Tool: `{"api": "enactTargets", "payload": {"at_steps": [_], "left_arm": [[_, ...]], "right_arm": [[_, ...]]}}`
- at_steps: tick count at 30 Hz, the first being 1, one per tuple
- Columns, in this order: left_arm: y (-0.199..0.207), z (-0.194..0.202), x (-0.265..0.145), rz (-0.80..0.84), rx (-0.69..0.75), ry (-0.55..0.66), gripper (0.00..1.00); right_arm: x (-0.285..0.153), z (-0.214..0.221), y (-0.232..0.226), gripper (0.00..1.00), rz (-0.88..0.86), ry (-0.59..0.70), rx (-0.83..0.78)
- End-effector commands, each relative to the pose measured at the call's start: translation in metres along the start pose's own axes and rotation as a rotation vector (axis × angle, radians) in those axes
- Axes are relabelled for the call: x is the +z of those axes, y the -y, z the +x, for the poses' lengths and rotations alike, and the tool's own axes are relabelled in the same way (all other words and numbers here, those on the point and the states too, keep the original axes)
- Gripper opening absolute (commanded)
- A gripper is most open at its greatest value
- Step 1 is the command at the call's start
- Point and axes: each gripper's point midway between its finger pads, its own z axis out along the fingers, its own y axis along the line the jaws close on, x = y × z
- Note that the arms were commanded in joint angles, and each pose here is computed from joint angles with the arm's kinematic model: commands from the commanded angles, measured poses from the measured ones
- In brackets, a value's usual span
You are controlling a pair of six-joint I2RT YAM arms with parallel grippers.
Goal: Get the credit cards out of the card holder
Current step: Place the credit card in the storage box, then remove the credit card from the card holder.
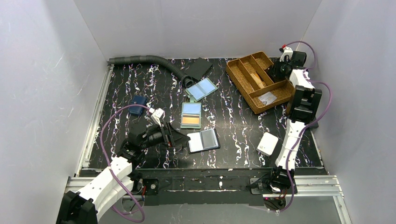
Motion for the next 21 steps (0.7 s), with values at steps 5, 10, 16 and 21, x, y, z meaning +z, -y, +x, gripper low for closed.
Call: {"api": "enactTargets", "payload": {"at_steps": [5, 10, 16, 21], "left_arm": [[0.009, -0.009, -0.001, 0.020, 0.032, 0.018, 0.98], [0.012, -0.010, -0.002, 0.025, 0.035, 0.021, 0.98], [0.006, -0.015, -0.001, -0.006, -0.002, 0.051, 0.98], [-0.011, -0.015, 0.003, -0.079, -0.123, 0.084, 0.98]], "right_arm": [[-0.022, -0.039, 0.017, 0.37, 0.117, 0.064, -0.066], [-0.036, -0.051, 0.020, 0.41, 0.158, 0.069, -0.096], [-0.057, -0.064, 0.017, 0.42, 0.188, 0.077, -0.124], [-0.079, -0.073, -0.005, 0.44, 0.137, 0.096, -0.132]]}}
